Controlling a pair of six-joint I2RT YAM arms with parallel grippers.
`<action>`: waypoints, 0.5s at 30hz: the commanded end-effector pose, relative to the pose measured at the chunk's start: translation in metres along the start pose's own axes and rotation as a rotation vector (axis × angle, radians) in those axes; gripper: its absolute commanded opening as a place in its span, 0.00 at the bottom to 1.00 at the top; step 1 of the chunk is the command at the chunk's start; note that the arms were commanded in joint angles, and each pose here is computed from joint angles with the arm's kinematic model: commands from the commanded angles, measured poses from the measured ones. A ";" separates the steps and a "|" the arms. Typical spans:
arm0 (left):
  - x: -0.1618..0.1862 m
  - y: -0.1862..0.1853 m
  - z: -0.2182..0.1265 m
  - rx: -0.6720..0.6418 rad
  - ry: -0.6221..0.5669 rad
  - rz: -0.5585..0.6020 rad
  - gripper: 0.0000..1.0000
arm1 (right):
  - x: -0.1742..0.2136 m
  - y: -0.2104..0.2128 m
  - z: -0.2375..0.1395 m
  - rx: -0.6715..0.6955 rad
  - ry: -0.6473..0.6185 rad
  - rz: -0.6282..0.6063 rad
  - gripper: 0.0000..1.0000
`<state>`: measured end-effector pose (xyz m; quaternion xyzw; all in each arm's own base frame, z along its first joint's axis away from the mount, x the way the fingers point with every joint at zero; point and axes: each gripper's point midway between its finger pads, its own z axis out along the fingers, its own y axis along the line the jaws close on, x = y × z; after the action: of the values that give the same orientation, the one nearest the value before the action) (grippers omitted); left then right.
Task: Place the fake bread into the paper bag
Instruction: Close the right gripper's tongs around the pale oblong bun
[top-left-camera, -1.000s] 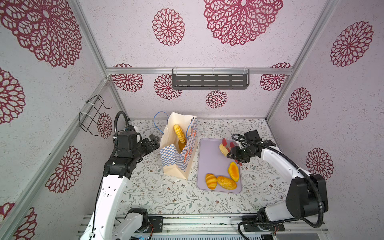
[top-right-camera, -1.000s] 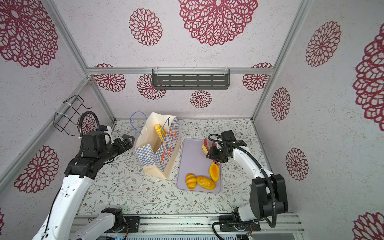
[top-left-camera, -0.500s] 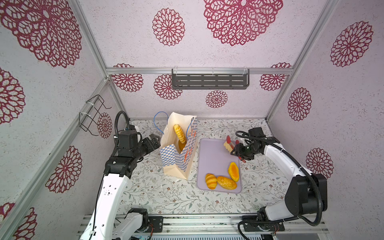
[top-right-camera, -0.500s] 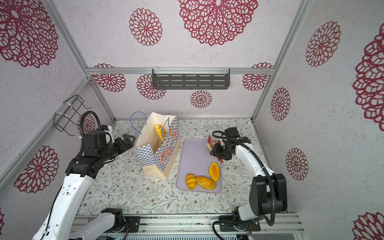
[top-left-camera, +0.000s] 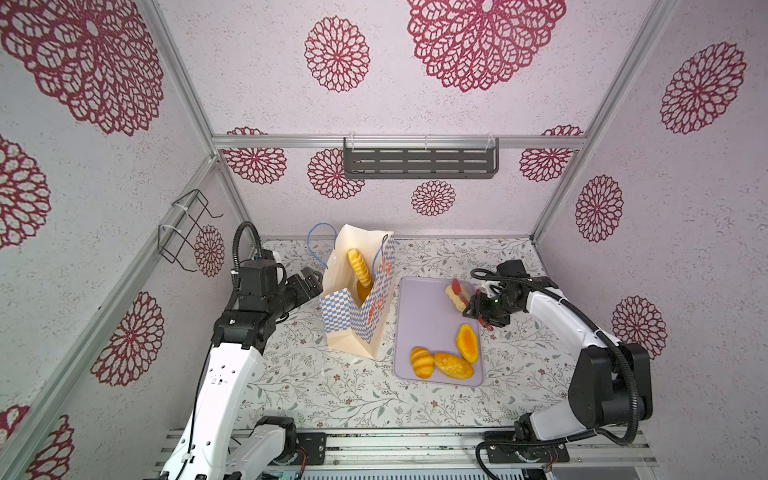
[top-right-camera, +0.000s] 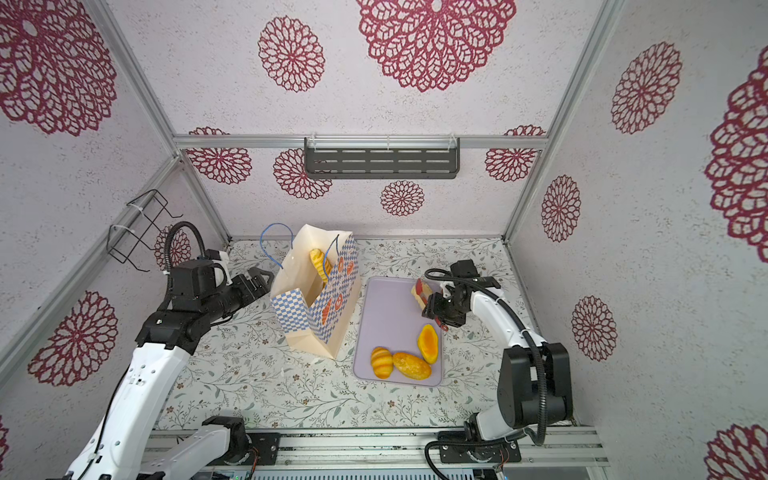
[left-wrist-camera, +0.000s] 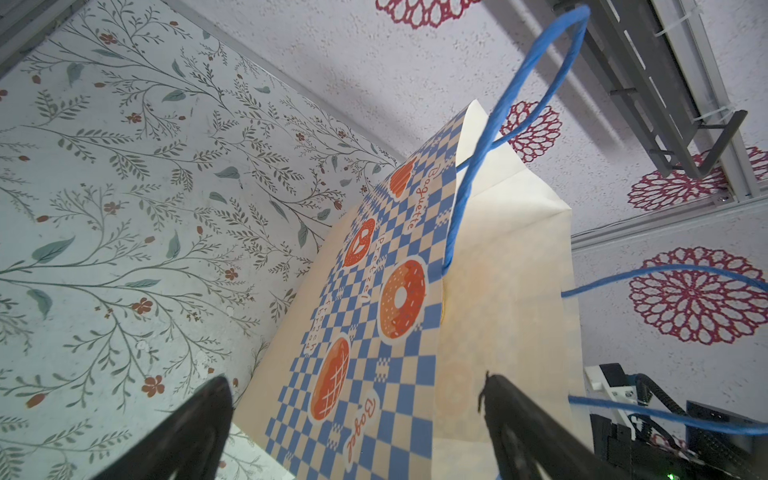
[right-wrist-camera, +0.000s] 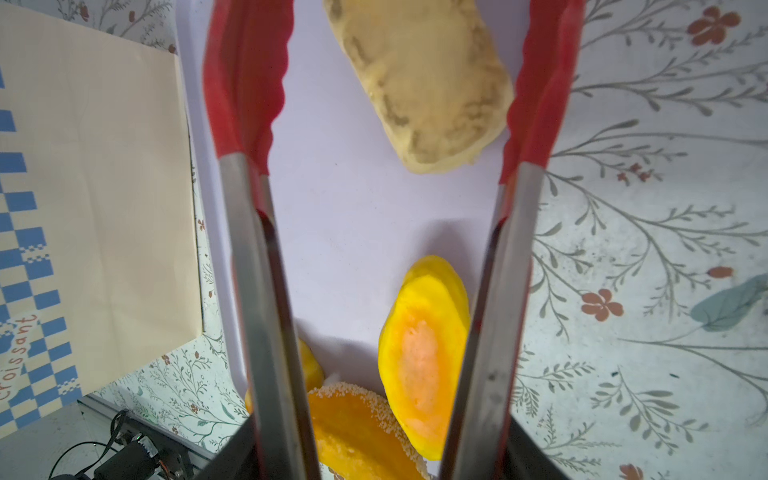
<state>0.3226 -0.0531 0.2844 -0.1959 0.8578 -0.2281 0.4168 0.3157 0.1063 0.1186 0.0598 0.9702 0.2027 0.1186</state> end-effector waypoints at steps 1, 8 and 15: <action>-0.011 -0.007 -0.001 0.027 -0.031 0.011 0.97 | -0.004 0.002 -0.003 -0.011 -0.014 -0.026 0.63; -0.010 -0.005 -0.003 0.023 -0.033 0.011 0.97 | -0.003 0.004 0.004 -0.021 0.003 -0.027 0.63; -0.009 -0.005 -0.001 0.028 -0.029 0.006 0.97 | 0.000 0.003 0.007 -0.014 0.013 -0.031 0.63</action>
<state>0.3236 -0.0533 0.2837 -0.1949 0.8582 -0.2297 0.4156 0.3171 0.1075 0.1111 0.0599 0.9715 0.2013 0.1104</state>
